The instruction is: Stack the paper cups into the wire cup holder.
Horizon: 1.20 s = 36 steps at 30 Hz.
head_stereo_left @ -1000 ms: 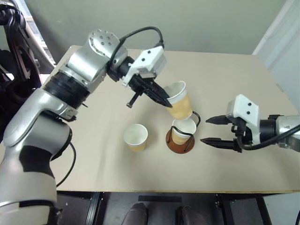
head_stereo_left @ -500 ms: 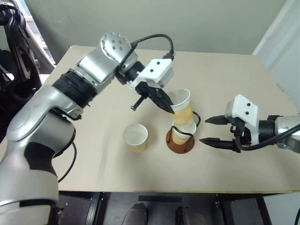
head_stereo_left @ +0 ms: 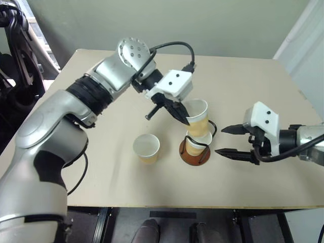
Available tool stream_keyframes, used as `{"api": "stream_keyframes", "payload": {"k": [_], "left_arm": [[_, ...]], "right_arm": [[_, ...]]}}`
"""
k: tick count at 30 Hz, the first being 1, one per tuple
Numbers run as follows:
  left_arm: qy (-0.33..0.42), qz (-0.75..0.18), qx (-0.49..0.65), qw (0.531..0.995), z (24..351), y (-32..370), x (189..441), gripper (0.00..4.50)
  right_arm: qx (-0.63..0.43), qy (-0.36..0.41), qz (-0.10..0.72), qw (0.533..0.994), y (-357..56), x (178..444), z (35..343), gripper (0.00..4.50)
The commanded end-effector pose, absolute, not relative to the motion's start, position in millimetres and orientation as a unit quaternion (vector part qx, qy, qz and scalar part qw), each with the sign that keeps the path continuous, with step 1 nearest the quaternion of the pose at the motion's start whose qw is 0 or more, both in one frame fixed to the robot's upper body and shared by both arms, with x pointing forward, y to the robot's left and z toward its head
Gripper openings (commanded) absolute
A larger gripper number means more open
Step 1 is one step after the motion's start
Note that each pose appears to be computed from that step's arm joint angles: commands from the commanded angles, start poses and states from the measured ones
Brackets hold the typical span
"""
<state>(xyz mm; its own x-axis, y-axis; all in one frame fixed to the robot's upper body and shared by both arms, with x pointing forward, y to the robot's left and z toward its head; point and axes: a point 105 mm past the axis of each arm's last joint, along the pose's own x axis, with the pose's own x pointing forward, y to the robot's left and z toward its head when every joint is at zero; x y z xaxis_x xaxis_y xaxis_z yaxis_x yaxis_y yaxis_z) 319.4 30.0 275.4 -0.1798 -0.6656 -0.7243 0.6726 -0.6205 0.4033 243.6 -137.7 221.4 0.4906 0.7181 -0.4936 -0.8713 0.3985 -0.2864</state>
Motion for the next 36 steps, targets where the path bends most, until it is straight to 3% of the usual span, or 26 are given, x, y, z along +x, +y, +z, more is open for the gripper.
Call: {"api": "stream_keyframes", "payload": {"k": [1,13,16,27,36], "left_arm": [[-0.009,-0.769,0.488,0.412,286.1,27.7,313.8,0.04],[-0.004,-0.776,0.492,0.395,279.4,24.0,311.2,0.04],[-0.005,-0.778,0.492,0.390,278.3,21.8,310.0,0.61],[-0.031,-0.782,0.480,0.396,283.3,15.6,310.0,4.48],[-0.098,-0.761,0.385,0.512,324.5,21.9,327.3,4.48]], "right_arm": [[-0.272,0.121,0.477,0.827,-136.3,241.2,232.4,3.38],[-0.271,0.121,0.473,0.830,-136.1,242.5,231.1,3.38],[-0.271,0.121,0.472,0.830,-136.3,242.8,231.2,3.38],[-0.274,0.119,0.467,0.833,-138.3,243.5,232.1,3.38],[-0.241,0.058,0.460,0.852,-129.4,252.5,250.4,3.38]]}}
